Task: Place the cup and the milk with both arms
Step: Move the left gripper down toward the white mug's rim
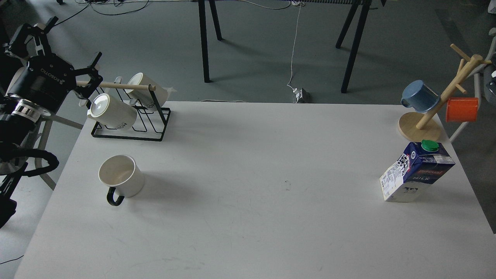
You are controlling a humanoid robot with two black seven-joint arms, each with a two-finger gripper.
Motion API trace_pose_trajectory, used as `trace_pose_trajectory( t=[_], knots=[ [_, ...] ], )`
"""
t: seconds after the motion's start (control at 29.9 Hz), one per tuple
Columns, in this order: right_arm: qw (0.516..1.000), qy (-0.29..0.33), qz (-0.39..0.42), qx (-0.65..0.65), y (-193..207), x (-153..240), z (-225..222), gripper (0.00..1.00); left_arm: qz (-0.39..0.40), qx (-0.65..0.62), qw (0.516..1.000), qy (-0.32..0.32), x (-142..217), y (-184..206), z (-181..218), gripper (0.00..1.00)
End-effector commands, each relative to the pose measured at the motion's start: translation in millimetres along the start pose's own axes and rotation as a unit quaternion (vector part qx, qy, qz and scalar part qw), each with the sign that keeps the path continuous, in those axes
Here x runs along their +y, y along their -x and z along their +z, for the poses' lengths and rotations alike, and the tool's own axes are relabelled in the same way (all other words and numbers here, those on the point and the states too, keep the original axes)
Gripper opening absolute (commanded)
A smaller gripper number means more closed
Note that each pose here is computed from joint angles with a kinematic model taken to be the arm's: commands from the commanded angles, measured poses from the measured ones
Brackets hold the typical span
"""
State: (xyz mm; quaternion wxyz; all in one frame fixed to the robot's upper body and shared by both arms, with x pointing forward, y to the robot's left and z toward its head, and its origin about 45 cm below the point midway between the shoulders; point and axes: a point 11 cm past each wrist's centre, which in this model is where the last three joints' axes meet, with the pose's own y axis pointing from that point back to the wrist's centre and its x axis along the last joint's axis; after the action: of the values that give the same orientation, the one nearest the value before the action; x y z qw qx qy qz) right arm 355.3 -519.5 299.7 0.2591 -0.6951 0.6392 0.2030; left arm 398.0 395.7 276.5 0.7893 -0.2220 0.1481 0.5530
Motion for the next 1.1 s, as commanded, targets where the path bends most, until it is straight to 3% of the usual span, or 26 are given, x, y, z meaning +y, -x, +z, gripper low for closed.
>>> trace_pose_trajectory(
  t=[0.0,0.17,0.33,0.5,0.63,0.8,1.07],
  knots=[
    [1.0,-0.002,0.0,0.001,0.0,0.1,-1.8,0.99,0.005,0.002,1.0,0.001,3.2,-3.1,0.2,1.0],
    [1.0,-0.001,0.001,0.002,-0.6,0.7,-2.3,0.99,0.02,0.012,1.0,0.004,6.1,-11.6,2.4,1.0],
    [1.0,0.001,0.001,0.0,-0.7,0.5,1.1,0.99,0.066,0.022,0.997,-0.015,22.7,-36.2,-28.9,1.0],
    [1.0,0.005,0.002,0.001,-1.6,1.2,2.8,0.99,0.048,-0.191,0.974,-0.113,54.5,-52.3,-18.2,1.0],
    [1.0,0.007,0.004,0.002,-2.6,2.2,3.4,0.99,-0.043,-0.393,0.909,-0.134,56.3,-35.9,13.5,1.0],
    [1.0,0.01,0.007,0.001,-4.8,4.2,6.1,0.99,-0.131,-0.507,0.838,-0.152,53.6,-4.7,37.6,1.0],
    [1.0,0.01,0.011,0.004,-7.0,5.7,4.0,0.99,-0.284,-0.653,0.63,-0.309,82.3,7.8,-20.8,1.0]
  ],
)
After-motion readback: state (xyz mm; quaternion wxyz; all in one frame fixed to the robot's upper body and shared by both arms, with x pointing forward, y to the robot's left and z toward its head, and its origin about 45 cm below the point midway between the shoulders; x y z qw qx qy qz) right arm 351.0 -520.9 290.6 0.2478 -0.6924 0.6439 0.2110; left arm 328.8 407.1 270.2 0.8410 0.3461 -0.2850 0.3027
